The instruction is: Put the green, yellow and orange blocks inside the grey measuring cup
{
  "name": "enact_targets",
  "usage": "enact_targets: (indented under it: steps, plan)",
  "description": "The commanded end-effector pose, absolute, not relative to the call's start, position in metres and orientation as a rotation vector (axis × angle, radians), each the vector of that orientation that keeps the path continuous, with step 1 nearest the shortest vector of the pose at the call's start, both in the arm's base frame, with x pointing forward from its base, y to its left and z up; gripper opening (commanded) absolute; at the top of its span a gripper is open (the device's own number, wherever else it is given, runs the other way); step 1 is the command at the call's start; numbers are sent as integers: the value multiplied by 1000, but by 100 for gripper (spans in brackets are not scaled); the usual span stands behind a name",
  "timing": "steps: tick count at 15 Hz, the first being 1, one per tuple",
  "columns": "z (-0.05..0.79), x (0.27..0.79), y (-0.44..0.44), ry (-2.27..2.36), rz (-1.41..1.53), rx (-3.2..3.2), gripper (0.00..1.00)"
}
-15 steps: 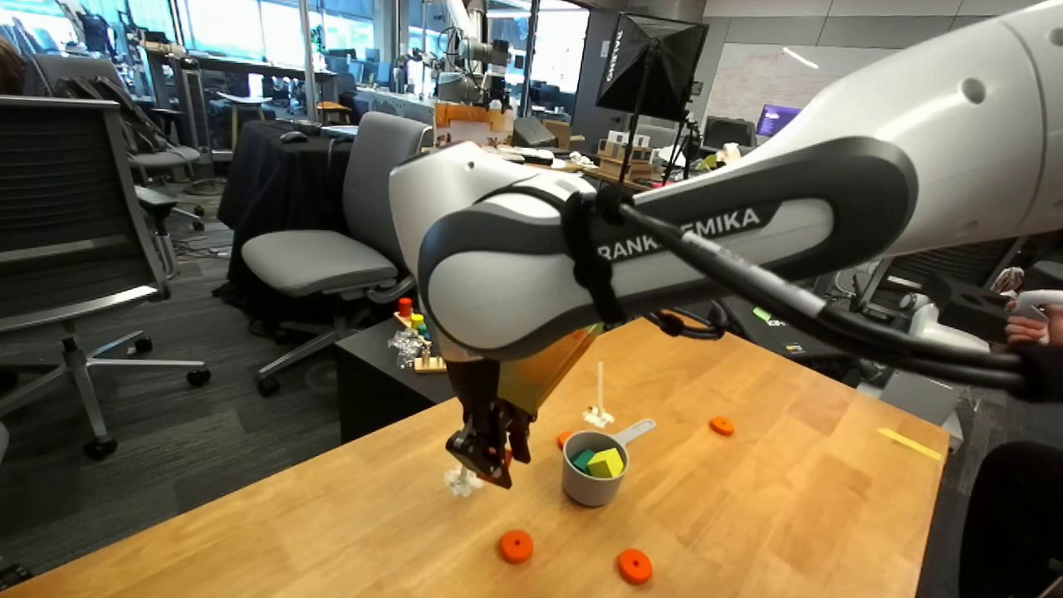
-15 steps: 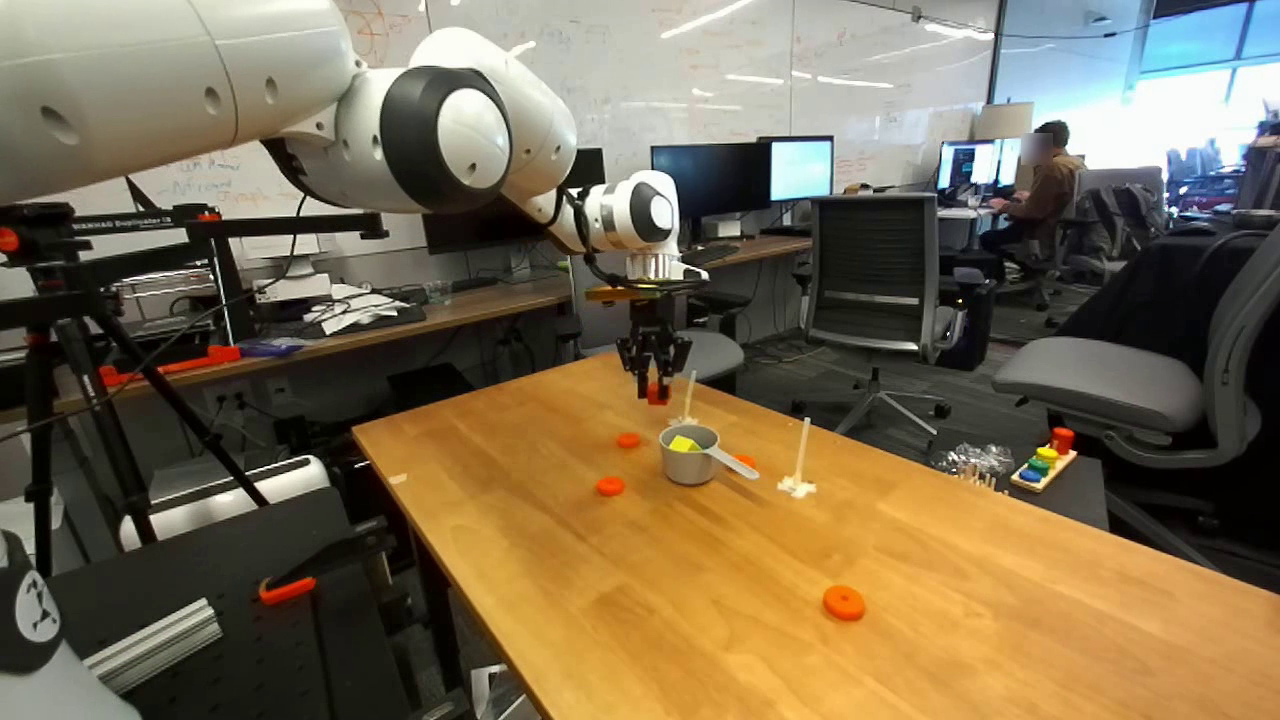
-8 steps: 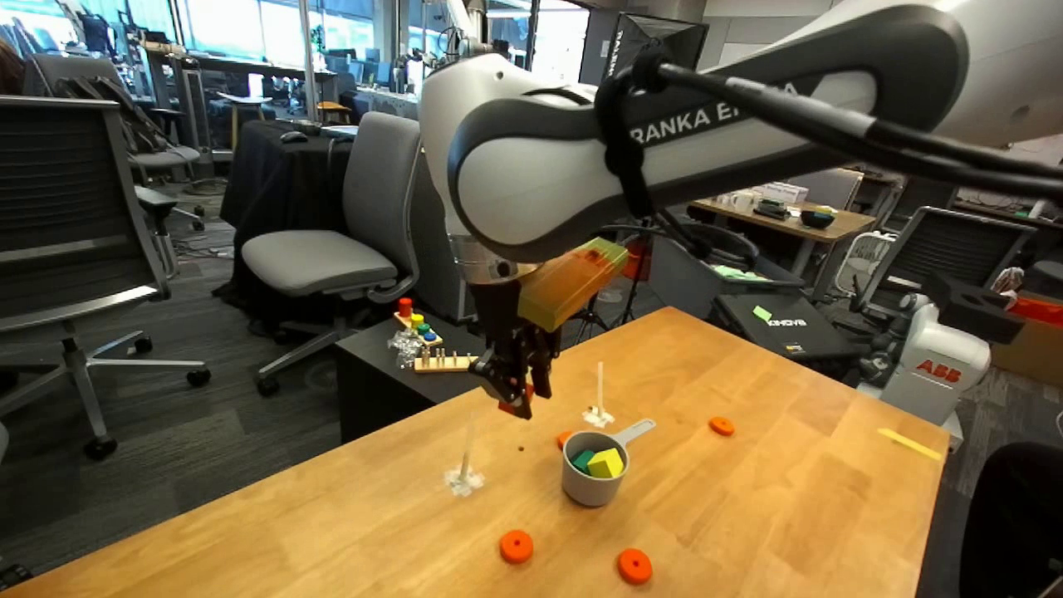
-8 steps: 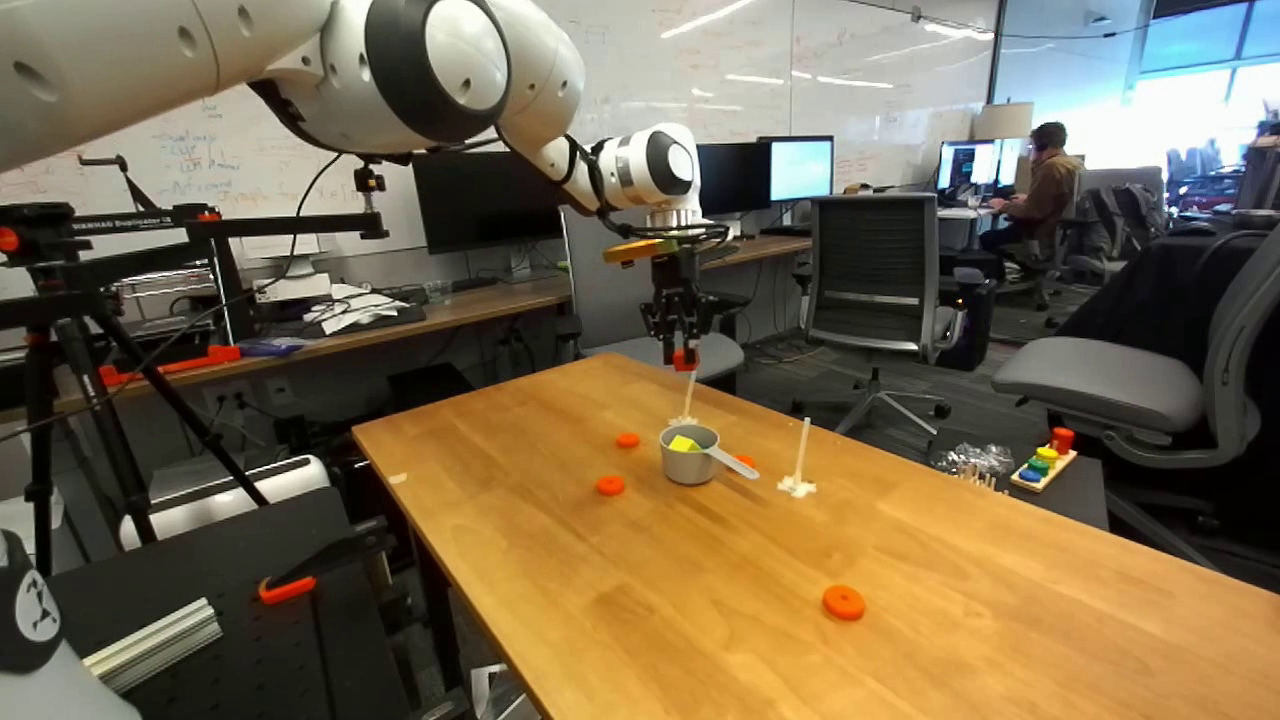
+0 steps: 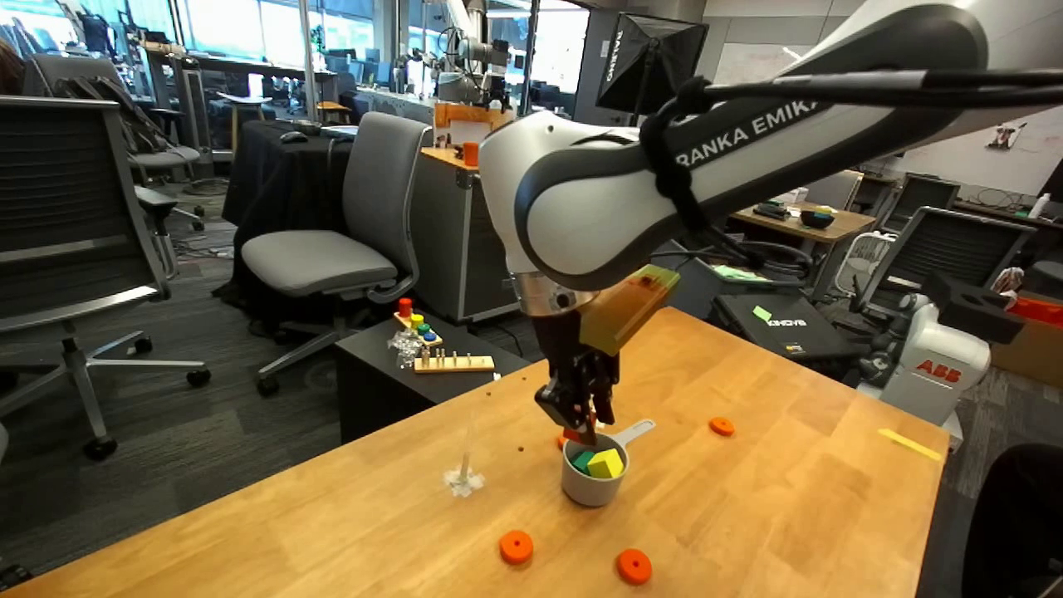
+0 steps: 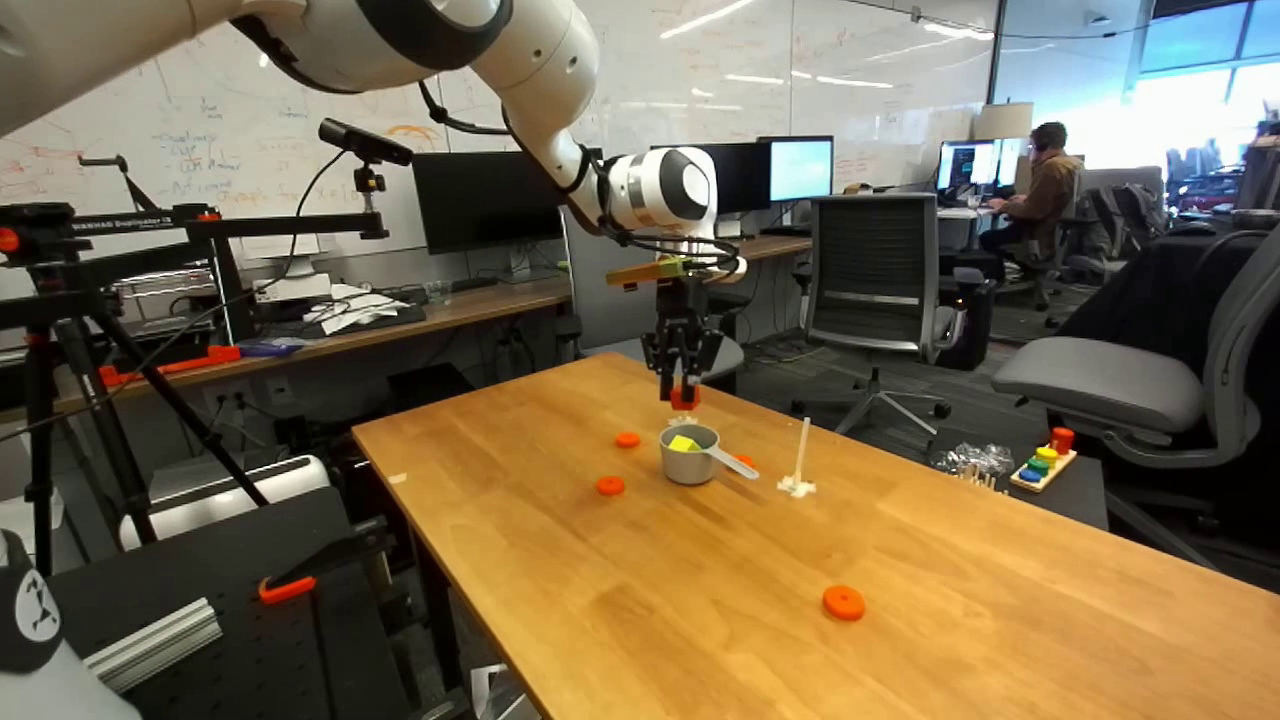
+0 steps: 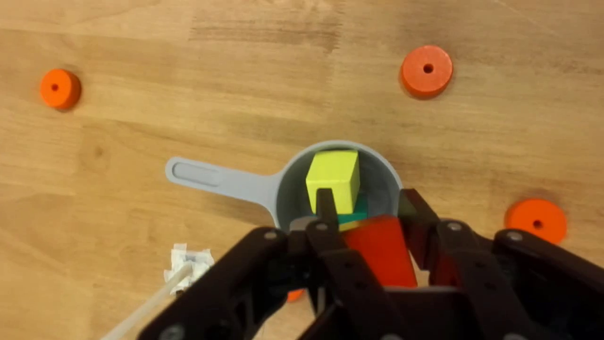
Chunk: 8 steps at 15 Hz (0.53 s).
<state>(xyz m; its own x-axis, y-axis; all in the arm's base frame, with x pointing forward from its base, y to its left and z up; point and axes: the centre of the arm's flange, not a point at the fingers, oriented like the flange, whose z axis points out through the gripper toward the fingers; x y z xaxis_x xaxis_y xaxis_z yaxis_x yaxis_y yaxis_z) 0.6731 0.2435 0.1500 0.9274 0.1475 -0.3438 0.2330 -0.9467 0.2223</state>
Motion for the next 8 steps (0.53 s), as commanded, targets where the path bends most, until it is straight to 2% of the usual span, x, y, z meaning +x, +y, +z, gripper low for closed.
enact_targets:
  steps: [1, 8]
  plan:
    - [151, 605, 209, 253, -509, 2849, 13]
    - [132, 586, 187, 249, -533, 2847, 13]
